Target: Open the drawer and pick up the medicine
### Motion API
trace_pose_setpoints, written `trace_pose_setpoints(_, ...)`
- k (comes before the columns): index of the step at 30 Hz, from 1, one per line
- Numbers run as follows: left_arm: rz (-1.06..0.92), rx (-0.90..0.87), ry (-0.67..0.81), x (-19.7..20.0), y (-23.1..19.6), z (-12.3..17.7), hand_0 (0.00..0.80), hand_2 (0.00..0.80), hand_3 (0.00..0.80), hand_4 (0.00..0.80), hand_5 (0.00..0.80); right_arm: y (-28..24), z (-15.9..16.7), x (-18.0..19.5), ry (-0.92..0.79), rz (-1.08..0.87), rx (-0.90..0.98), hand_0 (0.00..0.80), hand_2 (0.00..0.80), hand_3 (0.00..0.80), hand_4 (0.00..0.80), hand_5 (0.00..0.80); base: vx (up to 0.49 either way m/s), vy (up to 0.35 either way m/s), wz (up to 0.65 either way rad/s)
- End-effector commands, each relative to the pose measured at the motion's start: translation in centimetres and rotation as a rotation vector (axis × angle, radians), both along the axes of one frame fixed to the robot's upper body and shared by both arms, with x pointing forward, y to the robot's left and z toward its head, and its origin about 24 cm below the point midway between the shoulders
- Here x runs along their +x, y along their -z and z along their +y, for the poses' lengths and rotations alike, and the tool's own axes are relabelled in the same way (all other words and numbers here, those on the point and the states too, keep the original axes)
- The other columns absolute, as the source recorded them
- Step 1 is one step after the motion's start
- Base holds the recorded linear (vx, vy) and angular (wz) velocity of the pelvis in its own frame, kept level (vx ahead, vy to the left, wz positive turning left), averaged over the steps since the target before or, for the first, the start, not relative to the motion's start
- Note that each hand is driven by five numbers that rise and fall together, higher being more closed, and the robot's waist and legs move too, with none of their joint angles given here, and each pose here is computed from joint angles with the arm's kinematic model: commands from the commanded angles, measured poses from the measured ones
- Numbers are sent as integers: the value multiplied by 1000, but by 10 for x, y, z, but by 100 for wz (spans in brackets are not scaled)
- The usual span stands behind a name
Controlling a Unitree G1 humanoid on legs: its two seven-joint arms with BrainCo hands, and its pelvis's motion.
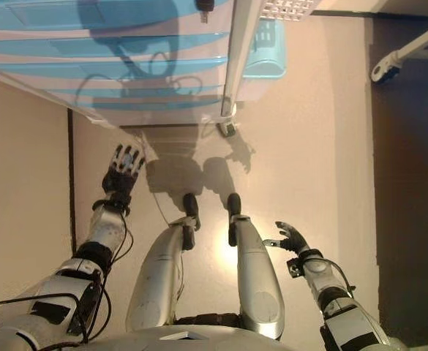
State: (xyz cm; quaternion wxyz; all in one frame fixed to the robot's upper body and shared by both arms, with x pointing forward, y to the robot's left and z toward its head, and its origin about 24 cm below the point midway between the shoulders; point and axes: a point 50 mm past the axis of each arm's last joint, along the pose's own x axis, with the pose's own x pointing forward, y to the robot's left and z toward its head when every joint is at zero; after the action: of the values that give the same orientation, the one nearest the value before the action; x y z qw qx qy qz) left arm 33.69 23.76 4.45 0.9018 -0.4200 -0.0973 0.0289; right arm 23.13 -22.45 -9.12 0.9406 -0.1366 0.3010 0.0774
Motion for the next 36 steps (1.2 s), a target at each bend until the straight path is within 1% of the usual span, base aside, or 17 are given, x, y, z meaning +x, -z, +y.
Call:
trace_pose_setpoints(1, -207, -96, -80, 6, -35, 24, 0, 0, 0, 0, 0, 8, 5, -20, -45, 18, 21, 0, 0, 0, 0, 0, 30, -51, -11)
trace_pose_setpoints(4, -323, -162, -85, 17, -66, 29, 0, 0, 0, 0, 0, 9, 7, -21, -56, 19, 22, 0, 0, 0, 0, 0, 43, -33, -19)
trace_pose_setpoints(6, -409, -231, -95, 29, -97, 33, 0, 0, 0, 0, 0, 9, 6, -24, -38, 19, 30, 0, 0, 0, 0, 0, 57, -24, -10)
trace_pose_setpoints(10, -556, -269, -88, 39, -148, 37, 0, 0, 0, 0, 0, 10, 4, -26, -26, 18, 41, 0, 0, 0, 0, 0, 54, -29, -5)
trace_pose_setpoints(14, -697, -302, -96, 39, -192, 40, 0, 0, 0, 0, 0, 13, 6, -32, -37, 22, 44, 0, 0, 0, 0, 0, 45, -29, -7)
trace_pose_setpoints(18, -871, -321, -17, 36, -234, 33, 0, 0, 0, 0, 0, 15, 9, -35, -53, 24, 49, 0, 0, 0, 0, 0, 24, -37, -3)
trace_pose_setpoints(21, -1008, -324, 90, 31, -257, 16, 0, 0, 0, 0, 0, 15, 12, -35, -70, 25, 52, 0, 0, 0, 0, 0, 8, -23, -4)
trace_pose_setpoints(24, -1112, -296, 202, 25, -271, -2, 0, 0, 0, 0, 0, 14, 14, -34, -76, 23, 52, 0, 0, 0, 0, 0, 0, 0, 0)
trace_pose_setpoints(27, -1170, -206, 290, 17, -279, -20, 0, 0, 0, 0, 0, 14, 15, -33, -82, 23, 45, 0, 0, 0, 0, 0, 0, 0, 0)
trace_pose_setpoints(31, -1196, -24, 373, 7, -286, -38, 0, 0, 0, 0, 0, 13, 12, -33, -85, 27, 33, 0, 0, 0, 0, 0, 7, 2, 1)
trace_pose_setpoints(36, -1198, 117, 457, -2, -295, -50, 0, 0, 0, 0, 0, 14, 6, -35, -75, 42, 23, 0, 0, 0, 0, 0, 53, 2, 5)
